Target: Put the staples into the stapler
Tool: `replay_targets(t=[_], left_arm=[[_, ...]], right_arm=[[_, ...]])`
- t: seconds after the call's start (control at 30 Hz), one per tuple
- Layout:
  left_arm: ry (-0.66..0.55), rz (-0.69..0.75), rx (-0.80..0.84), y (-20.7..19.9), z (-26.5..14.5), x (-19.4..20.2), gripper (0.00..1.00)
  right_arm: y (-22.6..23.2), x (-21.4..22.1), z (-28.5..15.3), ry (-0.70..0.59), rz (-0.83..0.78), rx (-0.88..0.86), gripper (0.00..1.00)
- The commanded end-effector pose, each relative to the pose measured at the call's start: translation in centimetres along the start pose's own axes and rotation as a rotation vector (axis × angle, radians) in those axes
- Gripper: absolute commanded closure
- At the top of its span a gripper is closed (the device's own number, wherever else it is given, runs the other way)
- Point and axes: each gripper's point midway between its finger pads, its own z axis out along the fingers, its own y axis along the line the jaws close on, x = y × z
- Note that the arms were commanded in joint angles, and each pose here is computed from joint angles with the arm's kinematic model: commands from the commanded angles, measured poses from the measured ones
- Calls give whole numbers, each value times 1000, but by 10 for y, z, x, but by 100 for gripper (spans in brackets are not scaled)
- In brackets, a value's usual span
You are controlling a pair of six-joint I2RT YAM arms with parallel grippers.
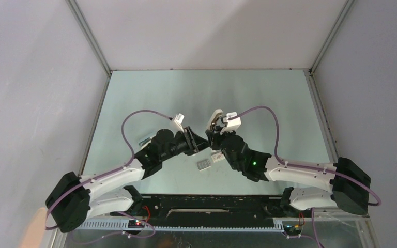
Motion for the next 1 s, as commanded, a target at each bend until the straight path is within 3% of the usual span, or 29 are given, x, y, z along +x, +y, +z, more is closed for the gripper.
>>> replay_targets(t=[0.0, 0.23, 0.5, 0.7, 0.97], left_arm=[[-95, 24, -20, 2, -15, -25, 55], [-226, 182, -270, 38, -69, -52, 28], [-460, 429, -580, 37, -183, -111, 1], [-585, 607, -709, 22, -243, -143, 0], [-652, 658, -728, 30, -248, -150, 0]], right_arm=[[-11, -18, 8, -42, -38, 12, 97], [-40, -7, 37, 1, -119, 34, 100], [-64, 30, 94, 68, -182, 105, 99], [-57, 65, 129, 135, -207, 87, 97], [-46, 101, 147, 219, -212, 31, 92]])
